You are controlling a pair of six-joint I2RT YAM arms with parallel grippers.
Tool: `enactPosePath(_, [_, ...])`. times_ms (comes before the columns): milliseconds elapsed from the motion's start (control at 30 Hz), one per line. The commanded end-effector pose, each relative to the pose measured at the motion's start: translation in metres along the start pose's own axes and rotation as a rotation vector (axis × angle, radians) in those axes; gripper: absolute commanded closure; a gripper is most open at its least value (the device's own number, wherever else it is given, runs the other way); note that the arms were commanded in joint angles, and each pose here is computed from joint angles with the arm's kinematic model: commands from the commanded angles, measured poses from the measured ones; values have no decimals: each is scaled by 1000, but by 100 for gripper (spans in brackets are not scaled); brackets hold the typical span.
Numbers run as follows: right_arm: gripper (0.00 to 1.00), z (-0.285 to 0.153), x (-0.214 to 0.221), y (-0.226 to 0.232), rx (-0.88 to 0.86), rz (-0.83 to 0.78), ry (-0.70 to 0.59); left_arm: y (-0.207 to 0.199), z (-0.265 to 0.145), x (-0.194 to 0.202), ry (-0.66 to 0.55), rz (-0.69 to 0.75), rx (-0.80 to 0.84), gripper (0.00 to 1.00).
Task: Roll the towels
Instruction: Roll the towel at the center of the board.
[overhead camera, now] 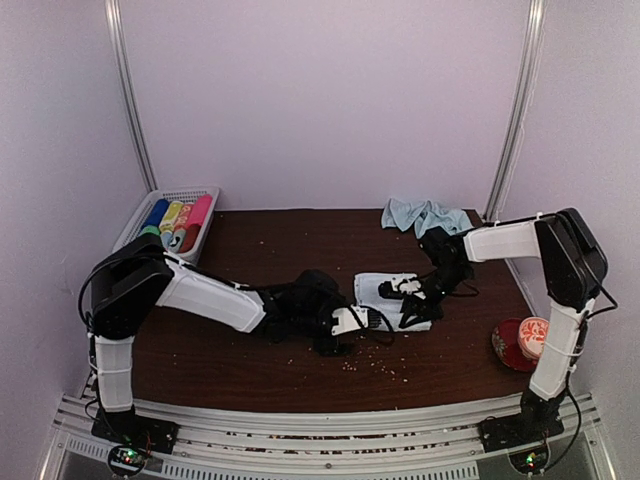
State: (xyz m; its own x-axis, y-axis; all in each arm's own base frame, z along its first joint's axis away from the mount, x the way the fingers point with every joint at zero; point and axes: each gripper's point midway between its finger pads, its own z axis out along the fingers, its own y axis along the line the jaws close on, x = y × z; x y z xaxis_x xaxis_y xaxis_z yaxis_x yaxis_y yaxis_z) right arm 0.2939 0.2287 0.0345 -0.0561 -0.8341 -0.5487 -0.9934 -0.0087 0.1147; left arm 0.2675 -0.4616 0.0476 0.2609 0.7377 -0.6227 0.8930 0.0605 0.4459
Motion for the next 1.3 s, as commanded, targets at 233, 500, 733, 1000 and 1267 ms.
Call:
enactPosePath(233, [91,12,31,45,-313,214,101,16,-13,-35,-142,209,-297,21])
enactPosePath(500, [91,10,30,47,-326,208,103,0,-17,-47,-198,291,-280,18])
enactPosePath(733, [90,7,31,47,-326,210,103,-26,5,-45,-161,384,-183,26])
enactPosePath(1000, [89,5,31,49,-340,209,100,-29,24,-33,-90,405,-188,41])
enactPosePath(1267, [85,5,33,50,-350,210,104,-36,38,-21,-34,432,-152,83])
